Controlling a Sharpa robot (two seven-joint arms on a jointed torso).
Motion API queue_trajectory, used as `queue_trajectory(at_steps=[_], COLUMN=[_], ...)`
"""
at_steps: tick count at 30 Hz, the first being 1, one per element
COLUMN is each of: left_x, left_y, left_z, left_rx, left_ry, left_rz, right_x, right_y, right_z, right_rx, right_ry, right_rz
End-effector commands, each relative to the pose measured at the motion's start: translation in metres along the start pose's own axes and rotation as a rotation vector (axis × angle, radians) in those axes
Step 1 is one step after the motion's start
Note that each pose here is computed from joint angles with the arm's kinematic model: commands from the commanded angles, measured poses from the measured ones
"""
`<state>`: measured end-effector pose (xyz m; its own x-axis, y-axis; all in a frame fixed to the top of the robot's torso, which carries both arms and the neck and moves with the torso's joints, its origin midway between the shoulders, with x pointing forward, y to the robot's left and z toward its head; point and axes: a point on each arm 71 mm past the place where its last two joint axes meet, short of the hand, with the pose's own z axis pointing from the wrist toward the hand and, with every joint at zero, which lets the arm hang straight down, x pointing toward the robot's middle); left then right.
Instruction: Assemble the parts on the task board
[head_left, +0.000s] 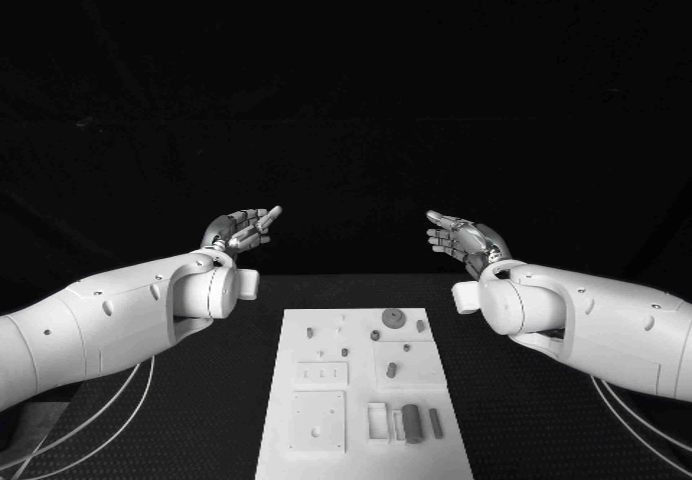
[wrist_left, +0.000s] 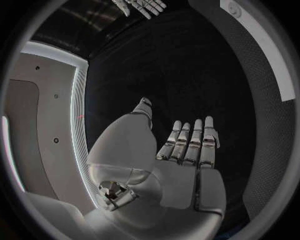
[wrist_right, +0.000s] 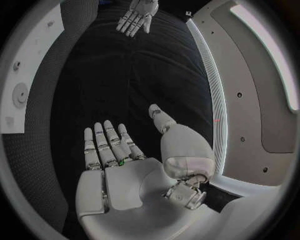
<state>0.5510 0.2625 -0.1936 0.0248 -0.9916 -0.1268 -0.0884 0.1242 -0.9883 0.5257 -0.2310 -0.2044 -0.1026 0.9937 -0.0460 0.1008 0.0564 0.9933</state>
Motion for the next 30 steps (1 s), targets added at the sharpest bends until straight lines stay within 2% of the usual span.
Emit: queue_trajectory(at_steps=[1,5,10,11,16,19,26,30], left_x=[0.0033,-0.0028,-0.0032,-0.0054,-0.0059,-0.0035,0.0014,0.0038], left_y=[0.0006,-0.0036,-0.0038,-0.0004,-0.0013,-0.0018,-0.0039,-0.0064], left_z=[0.0061,0.0117,0.0120,0.0076,0.0036,0.0007,-0.0110,-0.0209], left_rx=[-0.091,-0.104,-0.104,-0.080,-0.064,-0.056,-0.033,-0.024], left_ry=[0.123,0.126,0.126,0.168,0.189,0.226,0.308,0.340], left_rz=[0.008,0.021,0.022,0.035,0.045,0.055,0.060,0.047], right_x=[0.006,-0.001,-0.005,-0.024,-0.028,-0.028,-0.017,-0.007], right_y=[-0.002,0.004,0.007,0.016,0.018,0.019,0.019,0.017], right_z=[0.005,0.012,0.016,0.032,0.033,0.034,0.037,0.035], right_rx=[0.111,0.143,0.160,-0.034,-0.083,-0.114,-0.176,-0.200], right_ry=[0.187,0.224,0.243,0.185,0.177,0.181,0.235,0.297], right_rz=[0.010,-0.008,-0.019,-0.583,-0.737,-0.831,-1.059,-1.194])
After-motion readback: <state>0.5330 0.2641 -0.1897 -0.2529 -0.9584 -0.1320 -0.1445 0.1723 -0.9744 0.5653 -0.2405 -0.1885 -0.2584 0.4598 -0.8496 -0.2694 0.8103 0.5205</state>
